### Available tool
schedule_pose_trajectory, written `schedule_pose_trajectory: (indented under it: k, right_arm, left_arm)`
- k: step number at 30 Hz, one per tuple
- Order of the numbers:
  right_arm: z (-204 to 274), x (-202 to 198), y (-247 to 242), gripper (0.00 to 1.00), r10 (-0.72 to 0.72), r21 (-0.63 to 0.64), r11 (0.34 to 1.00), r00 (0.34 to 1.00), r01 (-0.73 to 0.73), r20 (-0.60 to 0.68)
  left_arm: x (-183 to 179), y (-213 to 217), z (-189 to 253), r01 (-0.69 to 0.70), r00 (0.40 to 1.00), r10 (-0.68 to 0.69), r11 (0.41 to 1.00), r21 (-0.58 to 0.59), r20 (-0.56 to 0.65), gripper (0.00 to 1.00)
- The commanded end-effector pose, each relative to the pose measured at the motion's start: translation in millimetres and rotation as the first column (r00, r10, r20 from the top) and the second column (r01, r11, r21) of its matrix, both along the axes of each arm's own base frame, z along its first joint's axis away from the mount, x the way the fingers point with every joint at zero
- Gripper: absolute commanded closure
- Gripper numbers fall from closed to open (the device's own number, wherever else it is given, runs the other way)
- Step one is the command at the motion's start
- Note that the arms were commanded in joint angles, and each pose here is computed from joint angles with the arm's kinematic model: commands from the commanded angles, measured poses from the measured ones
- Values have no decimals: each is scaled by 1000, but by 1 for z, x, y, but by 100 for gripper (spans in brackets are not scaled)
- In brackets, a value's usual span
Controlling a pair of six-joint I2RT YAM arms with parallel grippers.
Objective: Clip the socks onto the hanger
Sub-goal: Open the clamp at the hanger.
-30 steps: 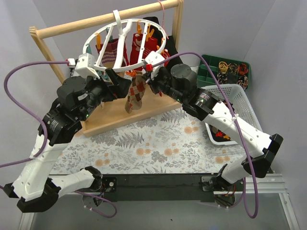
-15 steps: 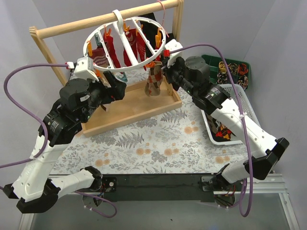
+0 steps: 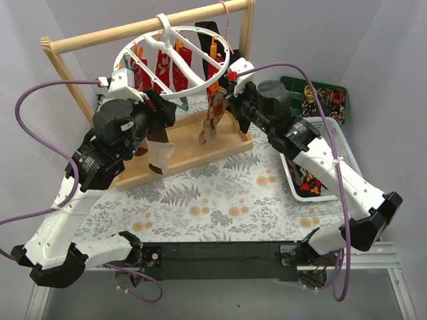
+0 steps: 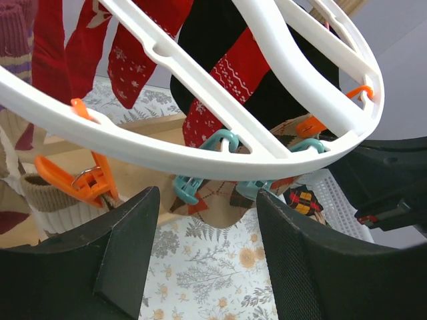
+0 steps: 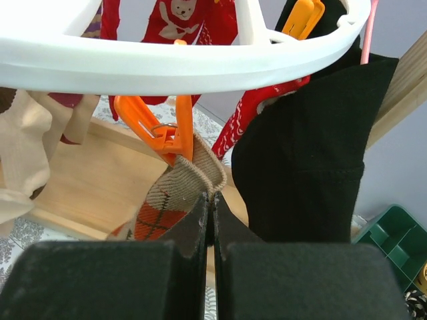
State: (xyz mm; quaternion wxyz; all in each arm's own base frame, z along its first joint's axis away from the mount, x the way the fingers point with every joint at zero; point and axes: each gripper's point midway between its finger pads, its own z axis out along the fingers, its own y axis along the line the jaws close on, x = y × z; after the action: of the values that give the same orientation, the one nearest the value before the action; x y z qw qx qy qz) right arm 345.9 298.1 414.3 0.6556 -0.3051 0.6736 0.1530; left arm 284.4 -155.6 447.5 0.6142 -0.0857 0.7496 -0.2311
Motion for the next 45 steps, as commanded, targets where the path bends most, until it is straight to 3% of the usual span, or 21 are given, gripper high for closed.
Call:
schedule_pose_trajectory:
  k: [1,16,30,40,45]
  right_arm:
    - [19,-8,-10,99,-6,47,999,999,4,31]
    - [15,-14,-12,99,10,42,999,1000,-11,27]
    - [15,-17,-13,96,15,51,999,1000,-17,26]
    - [34,-43,-30,57,45,96,994,998,-49,41]
    - [52,-80,-22,48,218,122,967,973,-226,77]
  left_arm:
    - [2,-1,19,4,999,-2,1000,-21,50,45]
    - [-6,-12,21,63,998,-61,995,-81,20,46]
    - [6,-2,6,-13,1000,13,1000,-4,-2,44]
    - [-2,6,5,-22,1000,22,1000,-1,-3,41]
    - [-9,12,9,-22,1000,22,1000,0,-2,40]
